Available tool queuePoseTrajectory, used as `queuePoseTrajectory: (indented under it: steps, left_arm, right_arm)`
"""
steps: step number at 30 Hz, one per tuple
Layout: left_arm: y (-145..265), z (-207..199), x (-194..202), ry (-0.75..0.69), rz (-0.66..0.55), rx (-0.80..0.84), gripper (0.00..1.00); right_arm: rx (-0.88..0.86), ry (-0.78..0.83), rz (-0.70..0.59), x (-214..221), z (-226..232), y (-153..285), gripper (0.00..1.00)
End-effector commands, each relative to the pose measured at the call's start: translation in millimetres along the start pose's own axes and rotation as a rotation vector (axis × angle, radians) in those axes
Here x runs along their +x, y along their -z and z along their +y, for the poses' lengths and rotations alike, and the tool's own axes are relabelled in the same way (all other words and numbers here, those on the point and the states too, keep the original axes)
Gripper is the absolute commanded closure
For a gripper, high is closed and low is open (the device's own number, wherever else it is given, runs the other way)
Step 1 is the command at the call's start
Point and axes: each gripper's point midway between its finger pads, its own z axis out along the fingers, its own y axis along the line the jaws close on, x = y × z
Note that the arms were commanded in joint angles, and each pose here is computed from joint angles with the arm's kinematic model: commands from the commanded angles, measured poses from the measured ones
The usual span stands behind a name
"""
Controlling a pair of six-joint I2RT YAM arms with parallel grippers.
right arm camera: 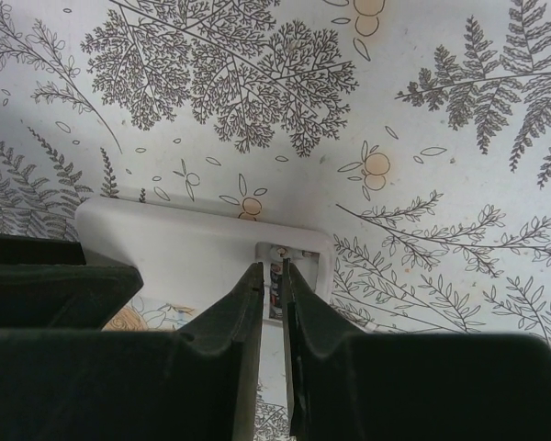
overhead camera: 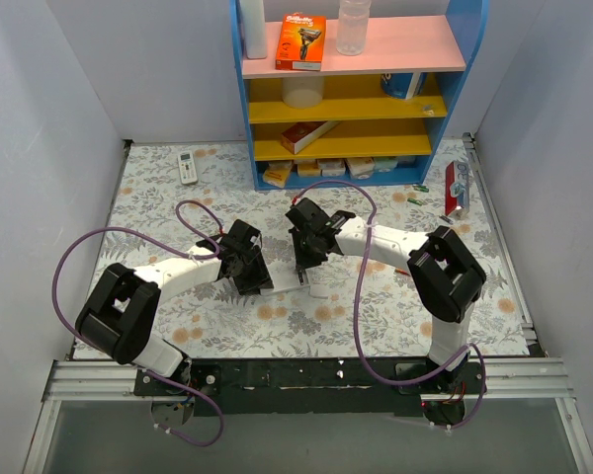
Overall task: Load the batteries into the remote control
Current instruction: Load the battery into the remote control.
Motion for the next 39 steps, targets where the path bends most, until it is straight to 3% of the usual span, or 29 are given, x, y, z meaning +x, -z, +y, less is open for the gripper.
queuePoseTrajectory:
  steps: [1, 23, 31, 39]
  left_arm:
    - [-4, 6, 3, -0.006, 0.007, -0.029, 0.63]
    - [-4, 5, 3, -0.003, 0.01, -0.027, 0.64]
    - [-5, 6, 4, -0.001, 0.015, -0.031, 0.64]
    - [-4, 7, 4, -0.001, 0.012, -0.033, 0.64]
  right_arm:
    - [-0.007, -0.015, -0.011, -9, 4, -2, 0.8]
    - [0.008, -0.062, 0.024, 11, -7, -11, 0.82]
    - [-0.003, -0.09, 0.026, 19, -9, -11, 0.93]
    - [-0.008, -0.079, 0.007, 8, -9, -6, 0.97]
